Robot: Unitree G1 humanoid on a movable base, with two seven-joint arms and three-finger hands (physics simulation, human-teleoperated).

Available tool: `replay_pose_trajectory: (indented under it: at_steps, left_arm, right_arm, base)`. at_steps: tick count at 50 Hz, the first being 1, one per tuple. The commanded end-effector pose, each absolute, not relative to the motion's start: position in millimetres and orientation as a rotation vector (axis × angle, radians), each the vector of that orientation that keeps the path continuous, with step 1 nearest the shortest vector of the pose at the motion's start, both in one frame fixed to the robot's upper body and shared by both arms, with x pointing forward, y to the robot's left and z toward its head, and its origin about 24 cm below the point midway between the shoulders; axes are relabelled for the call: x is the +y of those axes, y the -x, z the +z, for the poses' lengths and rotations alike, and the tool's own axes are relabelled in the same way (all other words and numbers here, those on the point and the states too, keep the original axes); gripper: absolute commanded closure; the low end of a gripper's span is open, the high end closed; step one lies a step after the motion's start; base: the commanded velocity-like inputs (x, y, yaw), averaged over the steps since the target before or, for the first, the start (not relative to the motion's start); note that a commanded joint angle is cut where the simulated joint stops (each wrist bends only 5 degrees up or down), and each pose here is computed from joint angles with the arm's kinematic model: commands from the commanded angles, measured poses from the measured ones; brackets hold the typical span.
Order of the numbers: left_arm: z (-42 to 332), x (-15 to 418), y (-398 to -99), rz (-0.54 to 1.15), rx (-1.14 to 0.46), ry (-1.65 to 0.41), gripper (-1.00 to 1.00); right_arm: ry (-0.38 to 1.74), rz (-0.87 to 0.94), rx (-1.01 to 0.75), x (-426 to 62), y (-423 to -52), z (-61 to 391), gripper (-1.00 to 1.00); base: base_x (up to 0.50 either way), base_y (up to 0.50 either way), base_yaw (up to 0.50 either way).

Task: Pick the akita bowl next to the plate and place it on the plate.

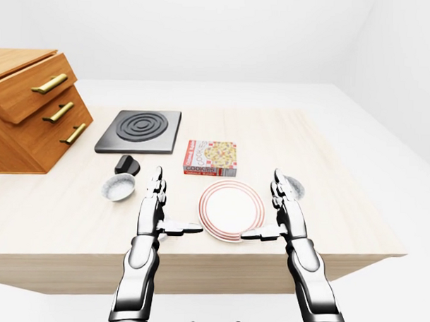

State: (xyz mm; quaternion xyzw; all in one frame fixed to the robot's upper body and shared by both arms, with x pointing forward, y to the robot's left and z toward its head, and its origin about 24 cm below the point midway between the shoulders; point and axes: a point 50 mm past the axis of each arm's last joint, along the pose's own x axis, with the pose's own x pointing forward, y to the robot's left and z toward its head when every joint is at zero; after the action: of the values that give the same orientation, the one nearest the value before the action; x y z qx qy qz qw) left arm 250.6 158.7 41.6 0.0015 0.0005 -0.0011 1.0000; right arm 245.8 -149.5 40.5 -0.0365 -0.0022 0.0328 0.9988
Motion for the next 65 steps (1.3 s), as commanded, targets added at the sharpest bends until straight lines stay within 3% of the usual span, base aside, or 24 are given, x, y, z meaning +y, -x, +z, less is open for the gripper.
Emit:
replay_pose_trajectory:
  at_steps: [1, 24, 51, 55, 65]
  left_arm:
    - [40.9, 158.8, -250.4, -0.002, 0.001, -0.003, -1.0]
    - [42.2, 158.5, -250.4, -0.003, 0.001, -0.002, -1.0]
    - [41.3, 159.3, -250.9, -0.003, 0.003, 0.0, -1.0]
    - [59.1, 162.2, -251.2, 0.002, -0.024, 0.007, -1.0]
    - [165.0, 175.2, -248.6, 0.038, -0.479, 0.001, -1.0]
  right_arm:
    - [0.076, 0.07, -0.008, -149.1, -244.9, 40.9, -1.0]
    - [0.067, 0.059, -0.009, -150.3, -245.9, 42.4, -1.0]
    - [0.055, 0.067, -0.016, -149.9, -245.0, 41.8, -1.0]
    - [0.053, 0.064, -0.013, -150.0, -246.0, 40.4, -1.0]
    - [0.057, 0.062, -0.012, -150.5, -245.8, 40.3, -1.0]
  base:
    - [0.27, 0.0, 0.0]
    - [0.26, 0.0, 0.0]
    - [0.0, 0.0, 0.0]
    - [0.0, 0.0, 0.0]
    - [0.0, 0.0, 0.0]
